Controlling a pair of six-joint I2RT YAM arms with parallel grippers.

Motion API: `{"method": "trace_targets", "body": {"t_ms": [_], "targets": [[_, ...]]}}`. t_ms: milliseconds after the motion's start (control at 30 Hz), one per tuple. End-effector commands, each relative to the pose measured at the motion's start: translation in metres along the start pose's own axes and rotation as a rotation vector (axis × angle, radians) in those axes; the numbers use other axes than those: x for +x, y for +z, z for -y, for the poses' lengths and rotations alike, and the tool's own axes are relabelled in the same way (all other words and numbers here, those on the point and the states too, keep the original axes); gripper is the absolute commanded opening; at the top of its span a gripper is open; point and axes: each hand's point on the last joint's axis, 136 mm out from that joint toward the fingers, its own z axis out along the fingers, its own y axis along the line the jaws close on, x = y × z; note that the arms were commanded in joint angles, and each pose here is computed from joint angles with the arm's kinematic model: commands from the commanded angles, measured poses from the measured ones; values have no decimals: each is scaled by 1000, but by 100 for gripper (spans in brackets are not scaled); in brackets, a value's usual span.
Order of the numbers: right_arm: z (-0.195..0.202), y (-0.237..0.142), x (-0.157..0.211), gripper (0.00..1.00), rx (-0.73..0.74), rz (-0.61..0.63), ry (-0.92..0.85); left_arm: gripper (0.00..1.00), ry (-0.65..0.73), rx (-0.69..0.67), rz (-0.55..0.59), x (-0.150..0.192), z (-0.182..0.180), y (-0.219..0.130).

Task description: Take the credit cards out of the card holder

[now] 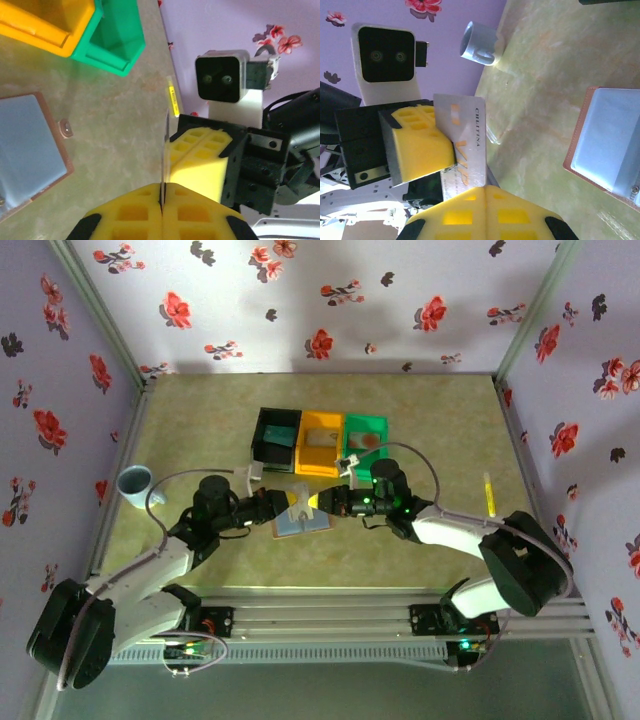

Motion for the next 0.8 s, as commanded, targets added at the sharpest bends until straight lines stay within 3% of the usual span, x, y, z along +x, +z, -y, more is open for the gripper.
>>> {"method": "trace_targets", "body": {"t_ms": [0, 133, 267, 300, 500, 767], "targets": [[-4, 1, -1, 0, -5, -1, -12, 0, 11, 37, 19, -4, 8, -2], [5, -9, -12, 4, 98, 70, -40, 0, -9, 28, 59, -8, 5, -5], [10, -29, -27, 35, 215, 194, -71, 0, -7, 24, 153, -19, 5, -12], [10, -33, -30, 38, 225, 225, -60, 0, 2, 25, 181, -23, 6, -15], [-8, -29, -35, 51, 128, 328, -5, 0, 46, 42, 295, -37, 18, -24], [-37, -17, -28, 55, 16, 478, -14, 0, 47, 79, 364, -43, 29, -21]]}}
